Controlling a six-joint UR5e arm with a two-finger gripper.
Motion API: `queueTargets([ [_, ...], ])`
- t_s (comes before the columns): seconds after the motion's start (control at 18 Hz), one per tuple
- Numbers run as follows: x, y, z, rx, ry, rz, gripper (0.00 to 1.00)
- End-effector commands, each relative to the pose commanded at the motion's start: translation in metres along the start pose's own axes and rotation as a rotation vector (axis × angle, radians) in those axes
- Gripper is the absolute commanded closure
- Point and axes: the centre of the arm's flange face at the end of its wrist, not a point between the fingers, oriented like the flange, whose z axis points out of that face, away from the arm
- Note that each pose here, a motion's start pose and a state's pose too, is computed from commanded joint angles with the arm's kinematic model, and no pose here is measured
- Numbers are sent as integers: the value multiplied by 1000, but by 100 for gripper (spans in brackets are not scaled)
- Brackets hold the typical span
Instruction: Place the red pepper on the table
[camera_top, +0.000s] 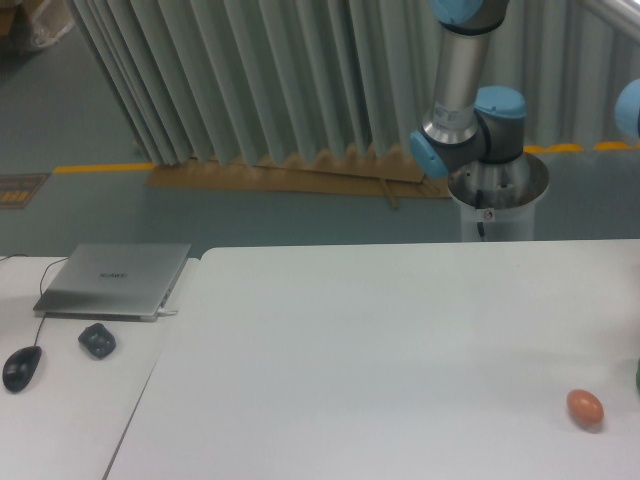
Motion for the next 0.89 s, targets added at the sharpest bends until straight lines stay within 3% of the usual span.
queueTargets([
  [0.89,-10,7,1,14,-21,-18,0],
])
